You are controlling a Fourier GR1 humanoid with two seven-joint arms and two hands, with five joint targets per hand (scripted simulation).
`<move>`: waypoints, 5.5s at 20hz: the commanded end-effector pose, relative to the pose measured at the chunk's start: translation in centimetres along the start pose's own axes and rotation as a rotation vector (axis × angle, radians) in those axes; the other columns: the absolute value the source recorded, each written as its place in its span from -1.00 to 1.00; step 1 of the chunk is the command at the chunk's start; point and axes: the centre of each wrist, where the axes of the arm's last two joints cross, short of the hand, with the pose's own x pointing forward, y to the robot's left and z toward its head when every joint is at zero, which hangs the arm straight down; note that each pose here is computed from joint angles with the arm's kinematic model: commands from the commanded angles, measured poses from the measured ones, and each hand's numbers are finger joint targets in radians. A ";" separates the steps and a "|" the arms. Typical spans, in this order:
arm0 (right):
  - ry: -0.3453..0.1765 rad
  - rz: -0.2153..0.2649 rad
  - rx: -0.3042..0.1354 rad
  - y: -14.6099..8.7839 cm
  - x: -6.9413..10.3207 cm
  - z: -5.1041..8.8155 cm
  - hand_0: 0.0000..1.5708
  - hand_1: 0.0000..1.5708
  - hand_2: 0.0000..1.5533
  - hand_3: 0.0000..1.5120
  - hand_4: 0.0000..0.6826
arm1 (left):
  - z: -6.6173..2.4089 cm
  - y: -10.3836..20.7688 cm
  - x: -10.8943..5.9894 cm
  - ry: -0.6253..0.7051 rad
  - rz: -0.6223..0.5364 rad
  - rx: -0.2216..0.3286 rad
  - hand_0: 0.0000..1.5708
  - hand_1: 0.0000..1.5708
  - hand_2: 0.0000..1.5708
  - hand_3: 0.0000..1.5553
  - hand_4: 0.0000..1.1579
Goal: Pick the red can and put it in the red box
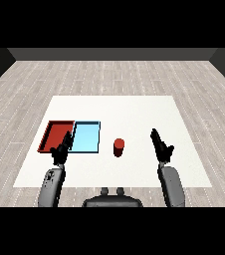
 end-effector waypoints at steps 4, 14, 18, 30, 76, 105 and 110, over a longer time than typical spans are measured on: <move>-0.001 0.000 -0.047 -1.6 -0.3 4.3 -1.00 -1.00 -1.00 -1.00 -1.00 | -0.03 -0.6 0.4 -0.031 0.003 -0.028 -1.00 -1.00 -1.00 -1.00 -1.00; -0.323 -0.085 0.037 -3.2 0.0 8.1 -1.00 -1.00 -1.00 -1.00 -1.00 | -0.66 -0.6 2.1 -0.515 0.110 -0.006 -1.00 -1.00 -1.00 -1.00 -1.00; -0.338 -0.083 0.047 -3.5 0.0 6.8 -1.00 -1.00 -1.00 -1.00 -1.00 | 1.05 -0.8 0.8 -0.501 0.137 -0.008 -1.00 -1.00 -1.00 -1.00 -1.00; -0.302 -0.132 0.051 -0.8 -2.9 5.9 -1.00 -1.00 -1.00 -1.00 -1.00 | 0.79 -0.5 2.1 -0.525 0.146 -0.015 -1.00 -1.00 -1.00 -1.00 -1.00; -0.111 -0.379 0.114 10.6 -7.5 -1.8 -1.00 -1.00 -1.00 -1.00 -1.00 | 1.06 0.4 0.6 -0.513 0.174 -0.009 -1.00 -1.00 -1.00 -1.00 -1.00; -0.052 -0.366 0.112 13.6 -7.5 -3.7 -1.00 -1.00 -1.00 -1.00 -1.00 | 0.44 0.8 2.9 -0.530 0.186 0.005 -1.00 -1.00 -1.00 -1.00 -1.00; -0.029 -0.362 0.128 13.2 -7.0 -3.5 -1.00 -1.00 -1.00 -1.00 -1.00 | 1.38 0.3 1.1 -0.515 0.208 -0.010 -1.00 -1.00 -1.00 -1.00 -1.00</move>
